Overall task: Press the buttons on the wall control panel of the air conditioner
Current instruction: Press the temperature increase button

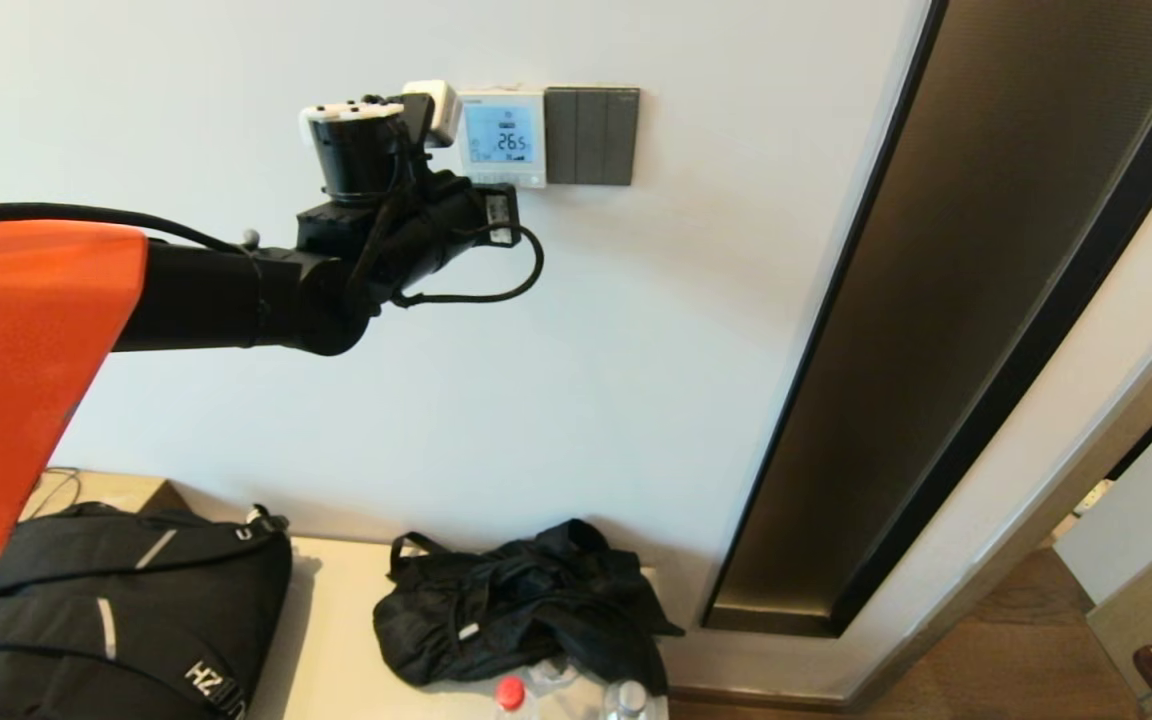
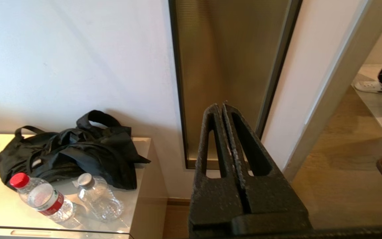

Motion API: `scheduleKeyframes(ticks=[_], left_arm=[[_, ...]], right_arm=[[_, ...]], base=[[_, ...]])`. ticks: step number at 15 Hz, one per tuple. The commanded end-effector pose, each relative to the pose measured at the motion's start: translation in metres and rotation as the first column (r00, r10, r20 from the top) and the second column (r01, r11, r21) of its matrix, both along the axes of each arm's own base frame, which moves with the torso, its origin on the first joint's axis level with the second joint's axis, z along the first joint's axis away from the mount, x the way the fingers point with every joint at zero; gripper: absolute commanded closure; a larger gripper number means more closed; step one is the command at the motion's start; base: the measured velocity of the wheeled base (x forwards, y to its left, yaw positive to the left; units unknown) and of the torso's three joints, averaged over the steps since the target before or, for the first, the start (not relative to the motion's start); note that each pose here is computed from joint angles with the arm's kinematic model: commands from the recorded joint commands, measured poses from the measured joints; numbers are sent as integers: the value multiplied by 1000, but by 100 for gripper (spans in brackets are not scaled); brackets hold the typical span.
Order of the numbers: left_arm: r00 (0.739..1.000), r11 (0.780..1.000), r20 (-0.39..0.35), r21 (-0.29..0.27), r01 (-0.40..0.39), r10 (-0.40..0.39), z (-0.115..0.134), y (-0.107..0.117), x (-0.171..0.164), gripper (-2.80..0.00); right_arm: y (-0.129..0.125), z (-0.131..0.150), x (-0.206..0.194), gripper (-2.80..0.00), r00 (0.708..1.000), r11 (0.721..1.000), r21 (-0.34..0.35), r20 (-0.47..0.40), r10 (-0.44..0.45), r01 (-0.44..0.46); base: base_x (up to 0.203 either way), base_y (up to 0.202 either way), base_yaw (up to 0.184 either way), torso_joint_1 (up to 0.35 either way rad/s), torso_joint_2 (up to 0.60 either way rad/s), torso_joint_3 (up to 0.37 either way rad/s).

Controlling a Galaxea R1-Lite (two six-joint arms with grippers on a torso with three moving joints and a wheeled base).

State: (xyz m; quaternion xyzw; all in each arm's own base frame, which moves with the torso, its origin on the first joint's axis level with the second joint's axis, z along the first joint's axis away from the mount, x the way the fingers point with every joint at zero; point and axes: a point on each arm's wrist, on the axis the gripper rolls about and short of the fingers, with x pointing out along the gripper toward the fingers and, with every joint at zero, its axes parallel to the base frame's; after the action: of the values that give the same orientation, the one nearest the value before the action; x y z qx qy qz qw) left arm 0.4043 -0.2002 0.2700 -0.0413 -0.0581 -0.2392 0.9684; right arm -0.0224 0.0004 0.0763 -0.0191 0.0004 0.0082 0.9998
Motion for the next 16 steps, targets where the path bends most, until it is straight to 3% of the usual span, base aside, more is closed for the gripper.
scheduleKeyframes(ticks=[1, 16], left_arm=[[1000, 1000, -11, 4, -1, 1, -7, -2, 5, 0], [1000, 1000, 1, -2, -6, 6, -1, 4, -5, 0]], right_arm=[[0, 0, 0, 0, 1000, 1000, 0, 0, 0, 0], [0, 0, 0, 0, 1000, 1000, 0, 0, 0, 0]], base=[[0, 0, 0, 0, 0, 0], [0, 0, 0, 0, 0, 0]])
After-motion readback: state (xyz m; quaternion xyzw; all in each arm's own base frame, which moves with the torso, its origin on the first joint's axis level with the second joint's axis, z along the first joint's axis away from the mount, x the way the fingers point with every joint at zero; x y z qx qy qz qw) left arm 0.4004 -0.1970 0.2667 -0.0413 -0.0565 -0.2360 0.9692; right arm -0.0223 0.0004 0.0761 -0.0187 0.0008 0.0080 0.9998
